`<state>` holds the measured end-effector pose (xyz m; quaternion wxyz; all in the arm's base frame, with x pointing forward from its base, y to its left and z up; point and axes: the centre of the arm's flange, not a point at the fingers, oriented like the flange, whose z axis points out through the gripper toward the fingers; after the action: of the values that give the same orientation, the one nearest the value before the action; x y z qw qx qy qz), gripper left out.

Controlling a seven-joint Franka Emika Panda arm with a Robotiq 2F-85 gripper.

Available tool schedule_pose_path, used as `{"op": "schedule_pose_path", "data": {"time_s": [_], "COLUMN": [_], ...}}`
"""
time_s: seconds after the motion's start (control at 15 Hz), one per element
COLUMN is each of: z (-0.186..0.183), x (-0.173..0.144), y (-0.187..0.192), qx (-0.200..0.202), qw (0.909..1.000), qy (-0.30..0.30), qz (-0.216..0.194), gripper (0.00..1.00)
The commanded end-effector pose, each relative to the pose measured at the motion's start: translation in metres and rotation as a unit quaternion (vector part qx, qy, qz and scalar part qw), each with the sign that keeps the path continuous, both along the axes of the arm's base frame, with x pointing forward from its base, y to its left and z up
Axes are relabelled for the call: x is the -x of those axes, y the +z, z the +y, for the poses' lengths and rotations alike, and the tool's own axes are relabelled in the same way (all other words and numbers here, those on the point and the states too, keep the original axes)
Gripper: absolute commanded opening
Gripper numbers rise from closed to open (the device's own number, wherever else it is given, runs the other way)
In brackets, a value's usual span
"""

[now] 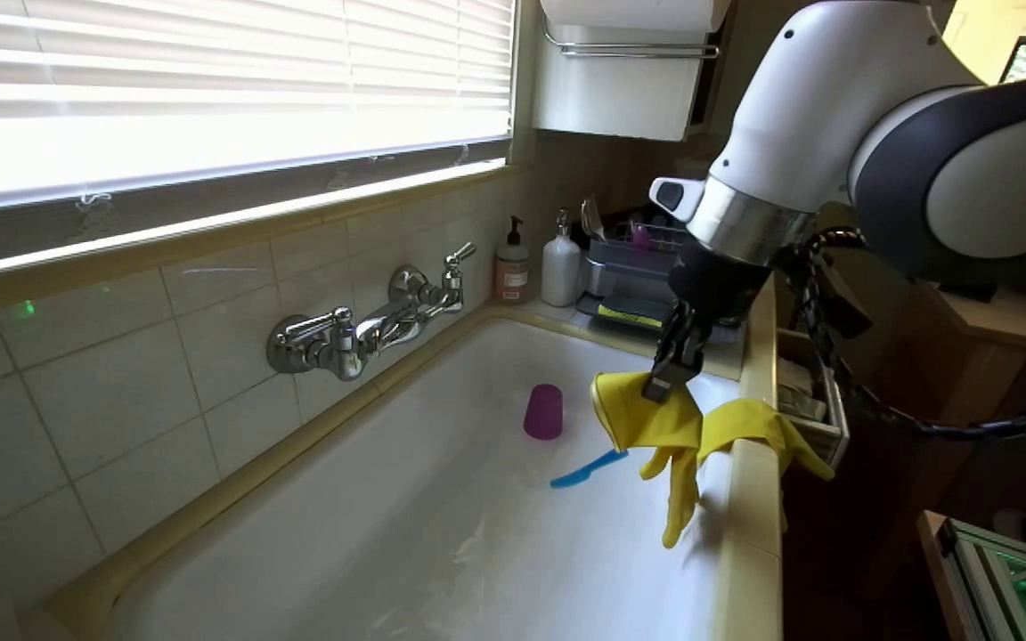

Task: Remove the yellow glove from the sink and hang it over the front of the sink.

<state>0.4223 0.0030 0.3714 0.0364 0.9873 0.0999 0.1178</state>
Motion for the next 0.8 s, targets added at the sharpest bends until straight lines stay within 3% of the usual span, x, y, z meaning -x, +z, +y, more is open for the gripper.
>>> {"op": "schedule_pose_path", "data": {"time_s": [0.0, 0.73], "z": [0.003, 0.006], "x": [0.032, 0.075], "y": [0.012, 0.045], "qx": [0.003, 0.001], "qw": [0.9996, 0.9978], "qy": [-0.022, -0.062], "qz": [0.018, 0.023], "gripper": [0.01, 0.01]}}
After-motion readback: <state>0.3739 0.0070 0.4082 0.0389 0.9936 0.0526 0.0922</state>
